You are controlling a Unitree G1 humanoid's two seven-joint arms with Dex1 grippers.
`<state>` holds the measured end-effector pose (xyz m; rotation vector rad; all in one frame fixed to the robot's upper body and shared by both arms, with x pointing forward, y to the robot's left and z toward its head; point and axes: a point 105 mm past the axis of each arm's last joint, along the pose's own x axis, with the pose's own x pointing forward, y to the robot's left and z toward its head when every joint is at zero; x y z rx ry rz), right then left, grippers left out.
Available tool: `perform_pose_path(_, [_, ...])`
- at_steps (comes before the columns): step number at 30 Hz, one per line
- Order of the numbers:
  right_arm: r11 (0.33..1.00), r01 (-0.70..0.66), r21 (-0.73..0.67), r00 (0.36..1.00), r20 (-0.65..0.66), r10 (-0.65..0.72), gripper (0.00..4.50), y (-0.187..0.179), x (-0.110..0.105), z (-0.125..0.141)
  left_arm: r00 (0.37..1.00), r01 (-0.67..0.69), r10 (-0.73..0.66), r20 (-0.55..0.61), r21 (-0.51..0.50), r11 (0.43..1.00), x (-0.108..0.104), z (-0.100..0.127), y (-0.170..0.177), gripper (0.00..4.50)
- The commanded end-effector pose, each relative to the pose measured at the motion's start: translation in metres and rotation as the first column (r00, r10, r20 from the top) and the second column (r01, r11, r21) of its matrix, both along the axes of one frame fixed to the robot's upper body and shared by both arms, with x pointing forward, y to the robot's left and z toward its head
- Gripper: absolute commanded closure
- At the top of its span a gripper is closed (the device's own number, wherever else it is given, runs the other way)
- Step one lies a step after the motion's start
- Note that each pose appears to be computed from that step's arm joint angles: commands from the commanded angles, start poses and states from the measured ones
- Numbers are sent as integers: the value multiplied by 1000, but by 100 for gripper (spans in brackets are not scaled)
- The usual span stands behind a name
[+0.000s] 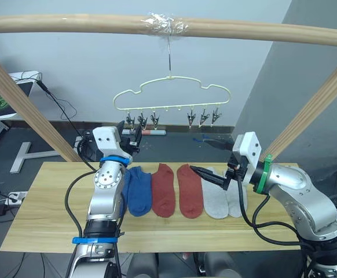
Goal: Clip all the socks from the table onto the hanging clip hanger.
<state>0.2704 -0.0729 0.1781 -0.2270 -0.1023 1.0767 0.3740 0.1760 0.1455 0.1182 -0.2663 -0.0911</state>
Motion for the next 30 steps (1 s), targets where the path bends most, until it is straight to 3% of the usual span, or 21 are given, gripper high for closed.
perform_pose_path(1, [1000, -28, 12, 999, 35, 28, 0, 3, -2, 10, 998, -11, 11, 69, -7, 1000, 0, 15, -1, 183])
perform_pose_path(9, [999, -31, 13, 999, 41, 31, 0, 3, 1, 12, 992, 1, 3, 127, -35, 999, 2, 29, -5, 183])
perform_pose_path(30, [996, -65, 55, 997, 51, 62, 0, 8, -1, 20, 991, 28, -25, 132, -18, 999, 8, 28, -9, 183])
